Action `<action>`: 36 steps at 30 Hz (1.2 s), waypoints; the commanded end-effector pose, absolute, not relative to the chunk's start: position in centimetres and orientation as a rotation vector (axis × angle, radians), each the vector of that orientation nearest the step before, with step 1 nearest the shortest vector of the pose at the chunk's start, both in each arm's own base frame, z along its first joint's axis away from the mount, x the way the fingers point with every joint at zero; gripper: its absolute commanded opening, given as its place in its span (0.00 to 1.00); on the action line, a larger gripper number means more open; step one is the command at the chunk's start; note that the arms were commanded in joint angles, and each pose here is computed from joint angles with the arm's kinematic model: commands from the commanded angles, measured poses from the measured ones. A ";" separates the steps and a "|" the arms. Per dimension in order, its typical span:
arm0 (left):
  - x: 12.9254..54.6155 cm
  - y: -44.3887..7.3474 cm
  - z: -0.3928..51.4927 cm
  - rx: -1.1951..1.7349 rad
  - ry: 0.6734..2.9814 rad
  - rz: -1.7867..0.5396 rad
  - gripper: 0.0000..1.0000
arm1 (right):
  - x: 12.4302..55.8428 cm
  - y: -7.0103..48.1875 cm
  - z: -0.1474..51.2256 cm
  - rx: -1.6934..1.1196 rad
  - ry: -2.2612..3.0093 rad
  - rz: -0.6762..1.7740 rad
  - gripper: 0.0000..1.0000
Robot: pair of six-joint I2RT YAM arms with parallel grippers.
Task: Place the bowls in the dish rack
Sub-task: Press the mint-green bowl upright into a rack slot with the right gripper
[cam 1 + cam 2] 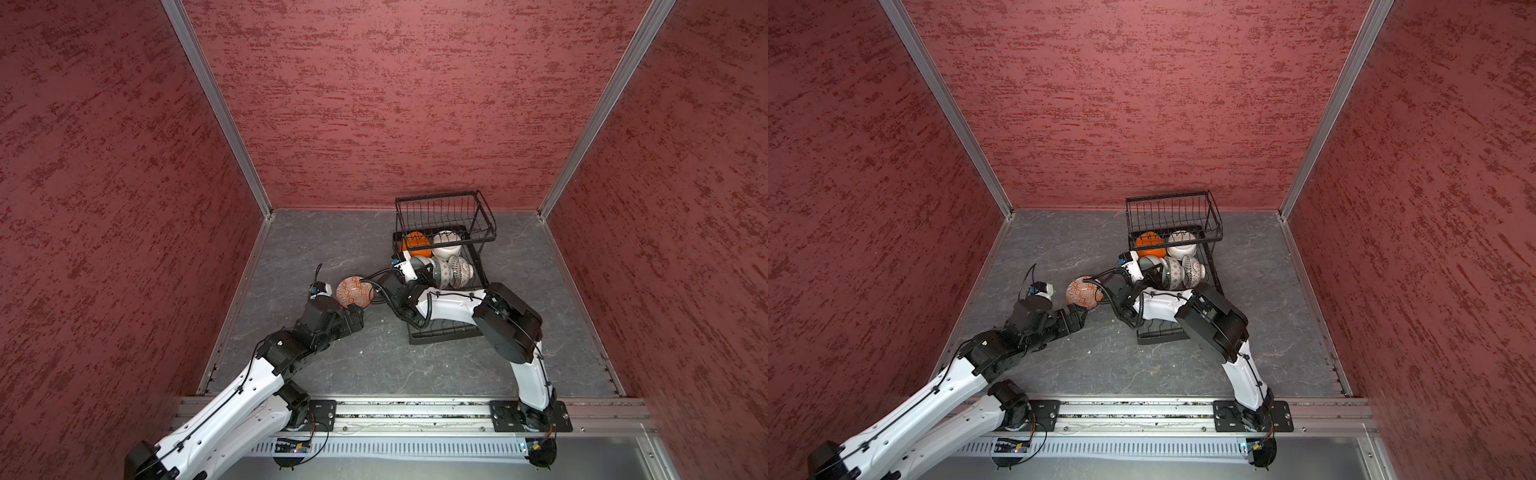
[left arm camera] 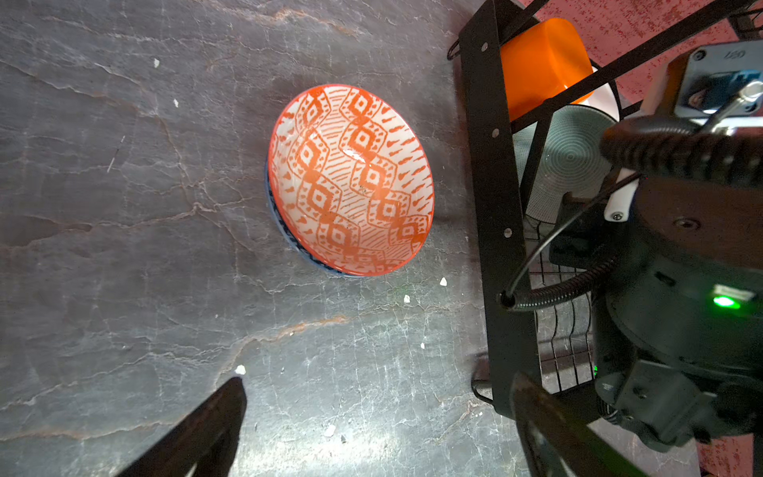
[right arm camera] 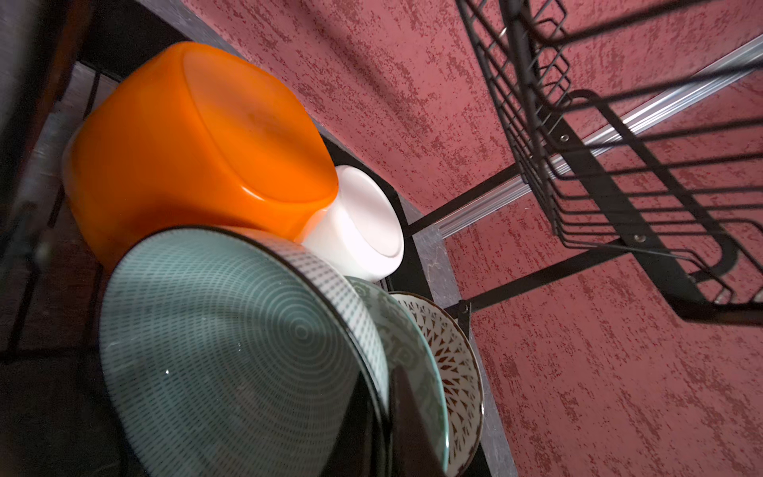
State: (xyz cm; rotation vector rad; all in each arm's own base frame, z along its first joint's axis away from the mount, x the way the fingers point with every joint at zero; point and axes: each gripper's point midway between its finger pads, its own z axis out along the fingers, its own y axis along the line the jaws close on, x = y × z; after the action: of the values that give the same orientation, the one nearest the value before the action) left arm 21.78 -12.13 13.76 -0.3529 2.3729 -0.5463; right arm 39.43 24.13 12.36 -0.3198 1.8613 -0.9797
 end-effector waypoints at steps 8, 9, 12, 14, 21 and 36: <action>21.8 -11.7 13.3 -0.375 2.370 -0.540 1.00 | 38.9 24.9 10.2 -0.344 1.912 -0.971 0.00; 21.8 -11.7 13.4 -0.376 2.367 -0.542 1.00 | 38.9 24.9 10.2 -0.339 1.913 -0.971 0.01; 21.8 -11.8 13.3 -0.375 2.368 -0.544 1.00 | 38.8 24.7 10.3 -0.330 1.920 -0.974 0.03; 21.8 -11.7 13.2 -0.376 2.369 -0.543 1.00 | 38.7 24.8 10.3 -0.324 1.924 -0.974 0.04; 21.8 -11.6 13.2 -0.378 2.364 -0.544 1.00 | 38.6 24.8 10.4 -0.314 1.930 -0.986 0.08; 21.7 -11.2 13.0 -0.388 2.362 -0.535 1.00 | 38.4 25.6 10.7 -0.320 1.935 -0.978 0.20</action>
State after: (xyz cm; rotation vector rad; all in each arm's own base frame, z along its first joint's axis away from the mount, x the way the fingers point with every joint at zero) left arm 21.69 -11.50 13.28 -0.3760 2.3685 -0.5385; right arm 38.44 25.08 11.72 -0.3195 1.9017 -1.0039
